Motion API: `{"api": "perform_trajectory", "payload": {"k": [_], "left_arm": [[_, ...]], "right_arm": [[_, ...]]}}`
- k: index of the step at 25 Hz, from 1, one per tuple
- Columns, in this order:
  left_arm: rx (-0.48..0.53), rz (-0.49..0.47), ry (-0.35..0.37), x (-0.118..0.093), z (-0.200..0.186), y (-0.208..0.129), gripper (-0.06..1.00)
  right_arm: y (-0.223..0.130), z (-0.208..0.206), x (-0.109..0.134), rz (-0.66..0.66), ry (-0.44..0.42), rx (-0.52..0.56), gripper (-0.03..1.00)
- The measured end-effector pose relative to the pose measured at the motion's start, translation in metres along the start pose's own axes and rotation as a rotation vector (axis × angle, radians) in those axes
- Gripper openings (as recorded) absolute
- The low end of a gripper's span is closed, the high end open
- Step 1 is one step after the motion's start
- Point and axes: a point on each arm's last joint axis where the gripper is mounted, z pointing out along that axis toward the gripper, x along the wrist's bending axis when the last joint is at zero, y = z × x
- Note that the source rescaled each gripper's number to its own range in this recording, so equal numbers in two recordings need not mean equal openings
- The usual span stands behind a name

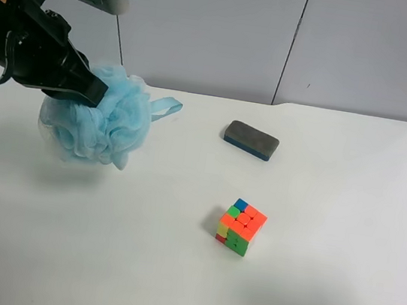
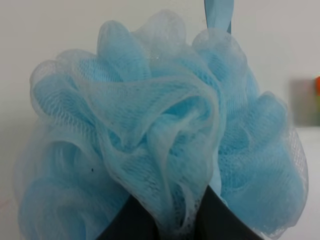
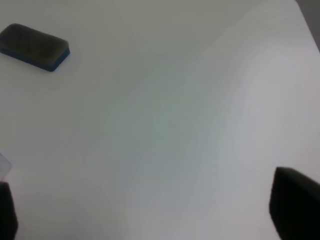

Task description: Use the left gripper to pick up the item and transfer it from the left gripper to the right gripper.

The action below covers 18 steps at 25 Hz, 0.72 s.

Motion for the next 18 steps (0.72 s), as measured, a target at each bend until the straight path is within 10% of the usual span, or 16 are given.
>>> {"api": "perform_trajectory", "payload": {"k": [18], "left_arm": [[-0.184,0.016,-0.378,-0.034,-0.010,0.015,0.01]], "right_arm": [[0.010,0.007,0.007,-0.023,0.095,0.046,1.00]]}}
